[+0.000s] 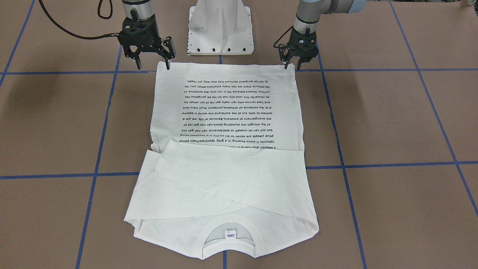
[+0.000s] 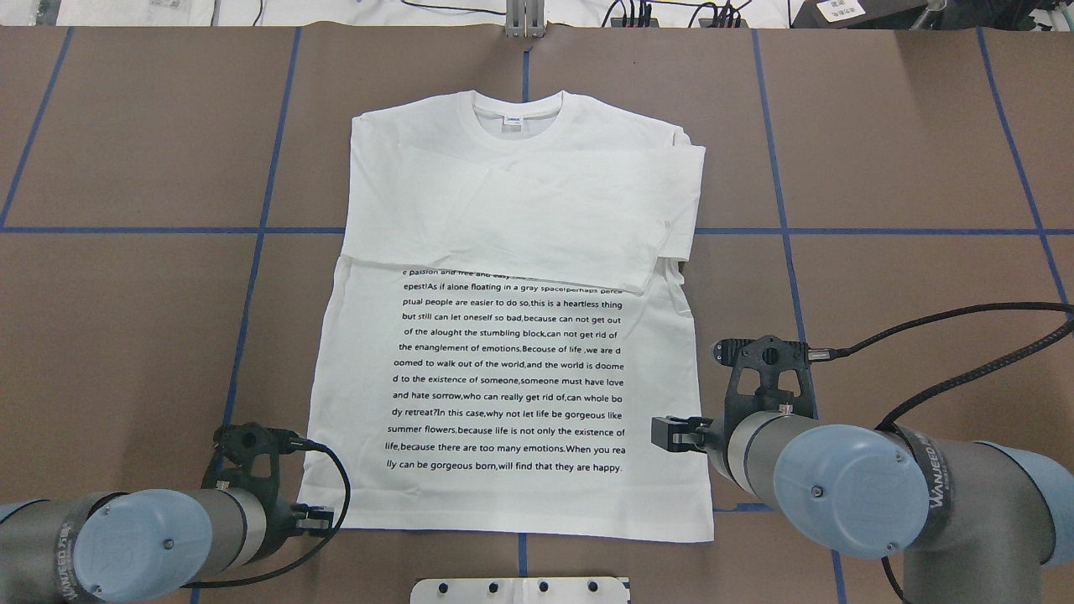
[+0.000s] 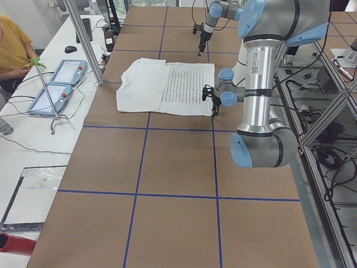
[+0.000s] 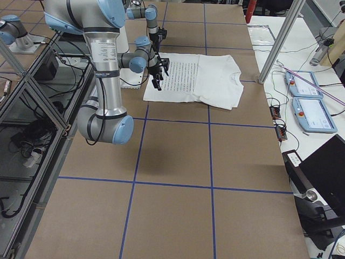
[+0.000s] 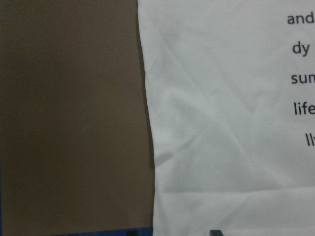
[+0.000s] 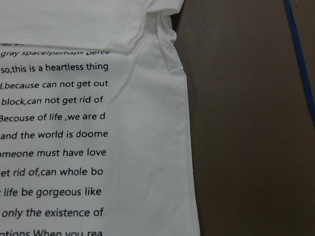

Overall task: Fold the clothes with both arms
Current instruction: 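Grasp the bottom hem corners with both grippers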

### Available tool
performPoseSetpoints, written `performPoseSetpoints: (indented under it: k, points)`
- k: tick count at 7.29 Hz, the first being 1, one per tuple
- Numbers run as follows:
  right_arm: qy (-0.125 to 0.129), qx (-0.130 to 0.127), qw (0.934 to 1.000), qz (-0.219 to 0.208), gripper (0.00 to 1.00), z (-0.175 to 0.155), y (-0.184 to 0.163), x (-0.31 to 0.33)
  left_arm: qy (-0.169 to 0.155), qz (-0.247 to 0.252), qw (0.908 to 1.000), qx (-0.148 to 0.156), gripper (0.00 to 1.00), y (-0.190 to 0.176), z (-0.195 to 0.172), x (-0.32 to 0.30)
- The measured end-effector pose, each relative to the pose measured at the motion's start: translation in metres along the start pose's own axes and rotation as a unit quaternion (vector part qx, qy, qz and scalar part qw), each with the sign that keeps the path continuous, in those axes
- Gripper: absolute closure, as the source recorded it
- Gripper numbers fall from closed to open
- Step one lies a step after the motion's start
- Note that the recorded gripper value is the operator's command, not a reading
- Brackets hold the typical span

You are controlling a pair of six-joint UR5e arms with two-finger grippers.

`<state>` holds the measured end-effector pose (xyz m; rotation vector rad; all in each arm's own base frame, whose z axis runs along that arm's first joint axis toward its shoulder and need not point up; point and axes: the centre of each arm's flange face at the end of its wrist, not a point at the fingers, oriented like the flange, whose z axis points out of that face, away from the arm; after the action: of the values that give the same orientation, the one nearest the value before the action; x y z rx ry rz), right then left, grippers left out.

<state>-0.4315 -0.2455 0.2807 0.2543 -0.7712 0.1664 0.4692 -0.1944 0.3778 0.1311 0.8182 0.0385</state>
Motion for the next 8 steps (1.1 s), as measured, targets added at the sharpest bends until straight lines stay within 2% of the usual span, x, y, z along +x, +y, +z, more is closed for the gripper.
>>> performPoseSetpoints:
  k: [1,5,6,8]
  points:
    - [0.000,0.000,1.0000,-0.001,0.00,0.000,0.001,0.000,0.000,0.001,1.0000,-0.001,1.00,0.001,0.000,0.000]
    - [0.009,0.001,0.9999,-0.013,0.01,0.007,0.015,0.005,0.008,0.001,1.0000,0.001,1.00,0.001,-0.007,0.004]
    - [0.009,0.009,0.9999,-0.012,0.08,0.011,0.026,0.009,0.016,0.001,0.9999,0.002,1.00,0.000,-0.015,0.007]
    - [-0.001,0.033,0.9995,-0.001,0.41,0.026,0.061,0.028,0.035,0.000,0.9994,0.004,1.00,-0.002,-0.035,0.015]
